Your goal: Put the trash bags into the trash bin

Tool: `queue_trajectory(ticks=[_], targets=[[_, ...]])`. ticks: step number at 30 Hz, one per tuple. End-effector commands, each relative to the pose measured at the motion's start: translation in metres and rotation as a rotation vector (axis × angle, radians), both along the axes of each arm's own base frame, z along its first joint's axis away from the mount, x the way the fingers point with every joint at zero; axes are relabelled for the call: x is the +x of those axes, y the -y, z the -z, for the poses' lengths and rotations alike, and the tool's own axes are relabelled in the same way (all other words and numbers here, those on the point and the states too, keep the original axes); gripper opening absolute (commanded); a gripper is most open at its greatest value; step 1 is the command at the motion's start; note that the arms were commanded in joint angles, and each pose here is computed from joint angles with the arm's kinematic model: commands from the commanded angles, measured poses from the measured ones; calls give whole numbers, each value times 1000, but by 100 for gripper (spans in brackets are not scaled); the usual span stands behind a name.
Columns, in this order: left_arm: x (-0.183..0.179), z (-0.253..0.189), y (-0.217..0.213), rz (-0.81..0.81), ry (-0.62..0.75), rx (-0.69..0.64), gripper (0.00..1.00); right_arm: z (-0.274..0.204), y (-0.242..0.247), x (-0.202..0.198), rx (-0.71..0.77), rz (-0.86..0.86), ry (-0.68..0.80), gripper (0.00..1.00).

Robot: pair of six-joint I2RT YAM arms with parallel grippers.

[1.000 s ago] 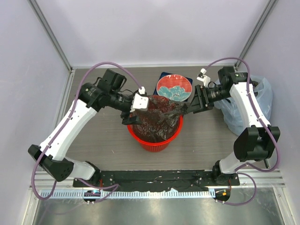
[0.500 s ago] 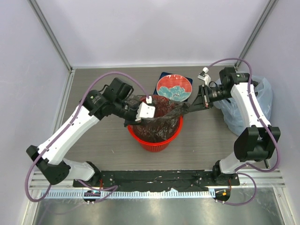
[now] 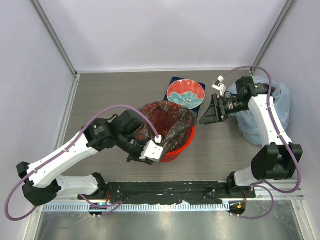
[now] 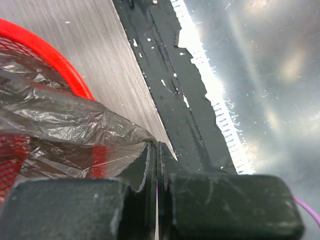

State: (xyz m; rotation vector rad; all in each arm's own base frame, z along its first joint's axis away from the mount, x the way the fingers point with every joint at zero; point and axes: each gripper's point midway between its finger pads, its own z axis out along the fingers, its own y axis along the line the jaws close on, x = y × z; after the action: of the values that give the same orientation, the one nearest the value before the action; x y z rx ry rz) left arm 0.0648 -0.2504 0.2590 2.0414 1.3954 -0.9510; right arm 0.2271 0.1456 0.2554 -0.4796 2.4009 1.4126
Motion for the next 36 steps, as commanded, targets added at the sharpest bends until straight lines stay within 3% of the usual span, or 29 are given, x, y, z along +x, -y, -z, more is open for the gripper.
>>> queue_trajectory(ticks=[1,11,16,20,28,31,32,34,35,36], targets=[[1,0,9,-33,29,-18,0,-15,-4,-26,57,-9,-110,87],[-1,10,7,-13,60,4,0,-13,-11,-7,128,53,-167,92],[0,9,10,-10,73,1,0,-10,-12,14,132,85,-137,81],[3,9,13,-15,81,3,0,-9,-16,23,159,122,-141,67],[7,9,20,-18,85,-2,0,7,-15,25,119,157,-128,64],[7,10,22,-17,76,5,0,2,-17,30,143,165,-116,54],[7,11,21,-17,70,10,0,-2,-17,31,150,160,-100,39],[6,11,21,-22,62,13,0,-9,-18,29,158,146,-69,23],[5,10,21,-24,56,9,0,-12,-18,25,158,142,-70,6],[3,11,19,-27,44,14,0,-14,-17,23,156,137,-65,1]])
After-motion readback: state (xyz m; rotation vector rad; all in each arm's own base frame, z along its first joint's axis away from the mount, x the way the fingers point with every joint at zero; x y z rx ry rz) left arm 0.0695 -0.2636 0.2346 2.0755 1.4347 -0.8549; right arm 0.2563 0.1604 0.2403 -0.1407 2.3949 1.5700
